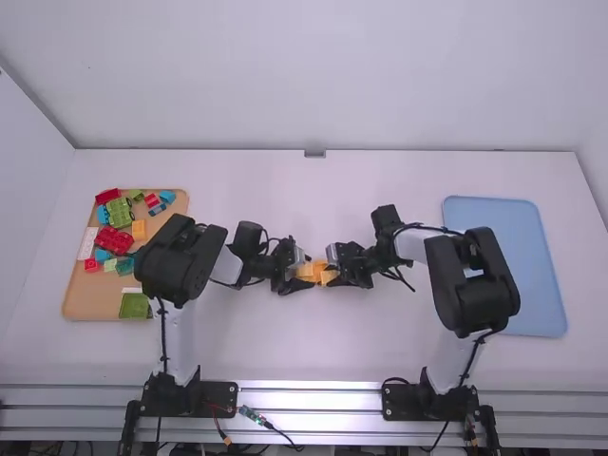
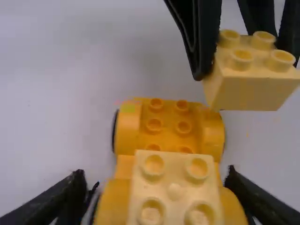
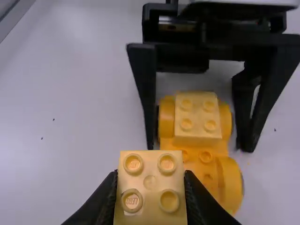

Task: Assemble lego blocks to make yellow taxi

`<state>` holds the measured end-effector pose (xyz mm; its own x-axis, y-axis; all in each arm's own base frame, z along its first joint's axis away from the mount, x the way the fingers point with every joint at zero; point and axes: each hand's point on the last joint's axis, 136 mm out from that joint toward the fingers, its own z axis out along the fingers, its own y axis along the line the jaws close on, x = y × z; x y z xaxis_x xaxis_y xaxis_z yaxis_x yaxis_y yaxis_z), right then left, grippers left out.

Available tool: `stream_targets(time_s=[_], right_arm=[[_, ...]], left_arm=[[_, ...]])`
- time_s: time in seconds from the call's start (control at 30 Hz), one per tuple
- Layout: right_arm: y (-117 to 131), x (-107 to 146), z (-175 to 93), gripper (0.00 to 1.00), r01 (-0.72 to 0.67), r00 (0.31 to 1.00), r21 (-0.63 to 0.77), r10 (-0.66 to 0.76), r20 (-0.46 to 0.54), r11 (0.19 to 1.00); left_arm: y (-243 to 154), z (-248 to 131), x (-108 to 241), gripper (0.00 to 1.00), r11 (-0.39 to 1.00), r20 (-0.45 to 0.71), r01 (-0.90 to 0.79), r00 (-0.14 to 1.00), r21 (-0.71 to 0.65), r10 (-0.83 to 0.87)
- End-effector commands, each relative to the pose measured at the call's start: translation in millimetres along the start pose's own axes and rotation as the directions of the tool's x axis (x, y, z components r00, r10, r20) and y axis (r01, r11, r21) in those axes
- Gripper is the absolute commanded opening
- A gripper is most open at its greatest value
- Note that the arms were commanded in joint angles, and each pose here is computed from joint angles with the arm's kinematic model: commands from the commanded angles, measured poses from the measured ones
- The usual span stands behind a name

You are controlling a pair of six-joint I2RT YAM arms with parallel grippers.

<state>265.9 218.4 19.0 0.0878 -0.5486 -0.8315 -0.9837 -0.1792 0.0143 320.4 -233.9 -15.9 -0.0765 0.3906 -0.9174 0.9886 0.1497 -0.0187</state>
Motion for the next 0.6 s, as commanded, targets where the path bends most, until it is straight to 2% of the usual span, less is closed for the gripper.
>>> stream_targets(time_s=[0.0, 0.13, 0.3, 0.43, 0.57], right_arm=[[-6, -14, -1, 0.17, -0.025, 0.999, 0.013, 0.025, 0.023, 1.000], [-9, -19, 7, 0.16, -0.021, 1.000, 0.016, 0.020, 0.014, 1.000], [-18, -19, 14, 0.15, -0.061, 0.998, 0.049, 0.062, -0.012, 0.997], [-15, -17, 20, 0.13, -0.039, 0.999, 0.053, 0.040, -0.018, 0.998], [-18, -4, 19, 0.10, -0.096, 0.995, 0.104, 0.099, -0.020, 0.990]], left_arm=[[-14, 7, 16, 0.63, 0.999, -0.030, 0.014, 0.999, 0.046, -0.012], [-17, 7, 20, 0.54, 0.998, -0.043, -0.023, 0.999, 0.063, 0.026], [-23, 5, 24, 0.54, 0.997, -0.050, -0.028, 0.998, 0.073, 0.032], [-25, 5, 25, 0.55, 0.997, -0.047, -0.034, 0.998, 0.069, 0.038], [-26, 4, 25, 0.55, 0.997, -0.042, -0.047, 0.998, 0.058, 0.050]])
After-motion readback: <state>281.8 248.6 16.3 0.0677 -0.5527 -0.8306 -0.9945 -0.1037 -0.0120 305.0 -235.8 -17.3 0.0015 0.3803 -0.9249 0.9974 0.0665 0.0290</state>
